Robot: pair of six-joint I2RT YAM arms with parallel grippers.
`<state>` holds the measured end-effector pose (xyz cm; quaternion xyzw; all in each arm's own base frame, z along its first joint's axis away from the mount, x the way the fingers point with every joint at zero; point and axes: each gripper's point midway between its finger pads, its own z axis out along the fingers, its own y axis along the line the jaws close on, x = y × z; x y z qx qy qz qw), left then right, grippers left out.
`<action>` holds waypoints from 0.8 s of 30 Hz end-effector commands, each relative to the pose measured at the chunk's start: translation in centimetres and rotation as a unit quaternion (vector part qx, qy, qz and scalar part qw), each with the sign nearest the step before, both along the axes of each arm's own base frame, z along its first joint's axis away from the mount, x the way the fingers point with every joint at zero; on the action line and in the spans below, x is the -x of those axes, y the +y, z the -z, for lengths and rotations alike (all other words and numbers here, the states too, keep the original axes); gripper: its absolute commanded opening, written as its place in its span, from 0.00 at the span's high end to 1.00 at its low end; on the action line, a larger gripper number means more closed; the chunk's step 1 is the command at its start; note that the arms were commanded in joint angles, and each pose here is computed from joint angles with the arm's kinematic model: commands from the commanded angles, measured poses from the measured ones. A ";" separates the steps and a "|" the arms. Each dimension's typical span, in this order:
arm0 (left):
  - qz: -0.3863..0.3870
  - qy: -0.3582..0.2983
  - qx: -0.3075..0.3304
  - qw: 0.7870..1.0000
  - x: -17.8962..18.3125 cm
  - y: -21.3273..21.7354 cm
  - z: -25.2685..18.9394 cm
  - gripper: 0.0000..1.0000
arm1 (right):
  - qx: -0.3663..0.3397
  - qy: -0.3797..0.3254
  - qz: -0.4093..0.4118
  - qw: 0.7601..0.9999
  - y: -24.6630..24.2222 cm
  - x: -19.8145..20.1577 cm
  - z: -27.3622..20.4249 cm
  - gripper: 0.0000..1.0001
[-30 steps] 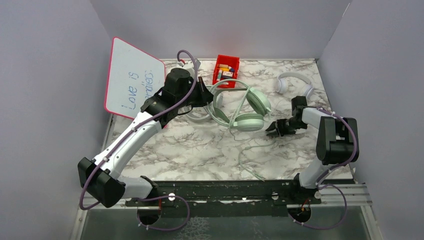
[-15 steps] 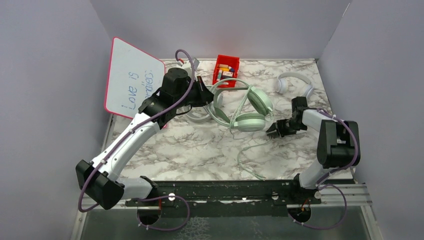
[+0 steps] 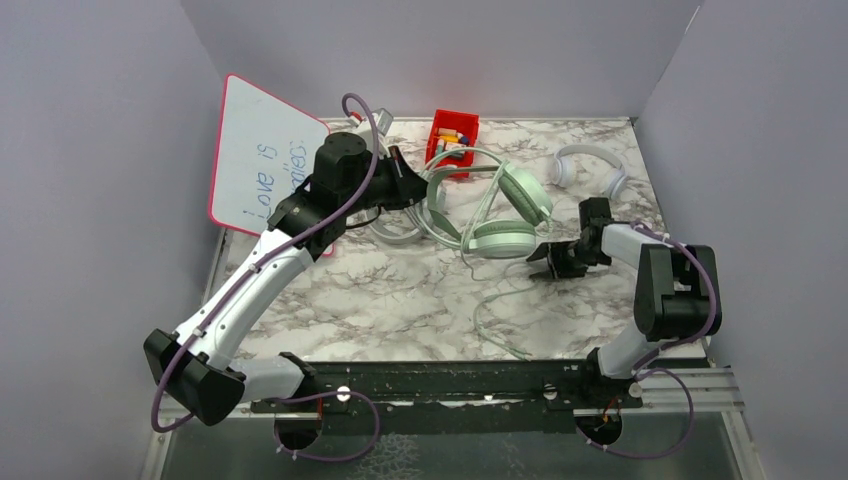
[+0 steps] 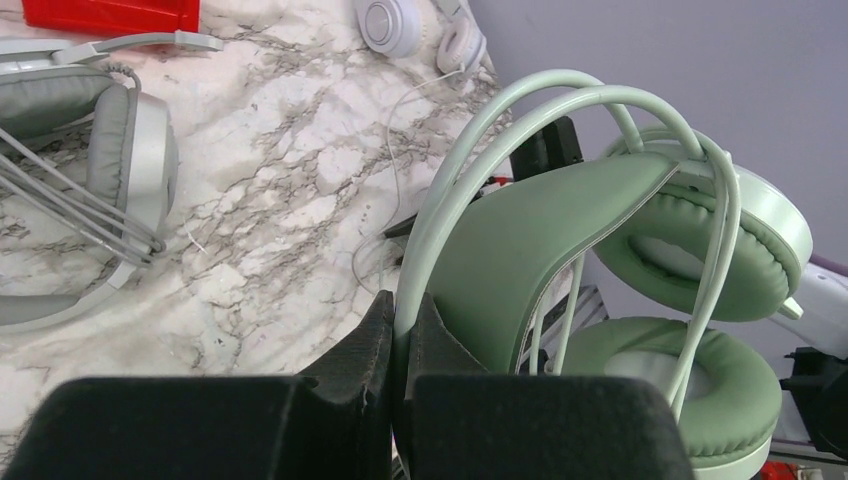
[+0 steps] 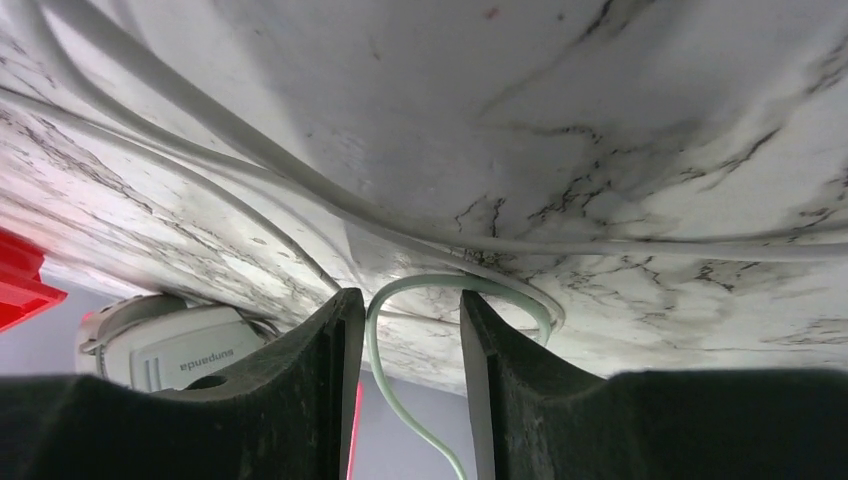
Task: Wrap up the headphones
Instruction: Wrap the headphones cable around the headphones.
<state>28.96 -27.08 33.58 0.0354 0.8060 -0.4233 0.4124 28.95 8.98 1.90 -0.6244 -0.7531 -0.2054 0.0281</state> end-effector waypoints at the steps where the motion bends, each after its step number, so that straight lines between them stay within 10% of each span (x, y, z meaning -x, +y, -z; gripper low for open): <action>1: 0.022 -0.058 0.078 0.995 1.3 -0.3 -6.6 1.00 | -0.014 0.010 0.014 1.000 0.7 0.1 0.5 0.58; 4: 0.023 -0.062 0.082 0.994 1.5 -0.2 -7.0 1.00 | -0.026 0.014 0.015 0.999 1.1 0.0 0.6 0.63; 9: 0.036 -0.067 0.087 0.993 2.1 -0.2 -7.7 1.00 | -0.021 0.000 0.001 1.000 1.0 -0.6 -0.4 0.99; 14: 0.043 -0.086 0.079 0.992 2.8 0.6 -8.2 1.00 | 0.080 -0.097 -0.041 0.991 -2.2 -2.7 -4.5 1.00; 18: 0.061 -0.102 0.085 0.989 3.5 0.8 -9.2 1.00 | 0.119 -0.316 -0.107 0.935 -2.8 -5.6 -9.2 1.00; 24: 0.109 -0.110 0.065 0.986 4.9 0.4 -9.0 1.00 | 0.177 -0.454 -0.216 0.846 -3.5 -9.2 -15.3 1.00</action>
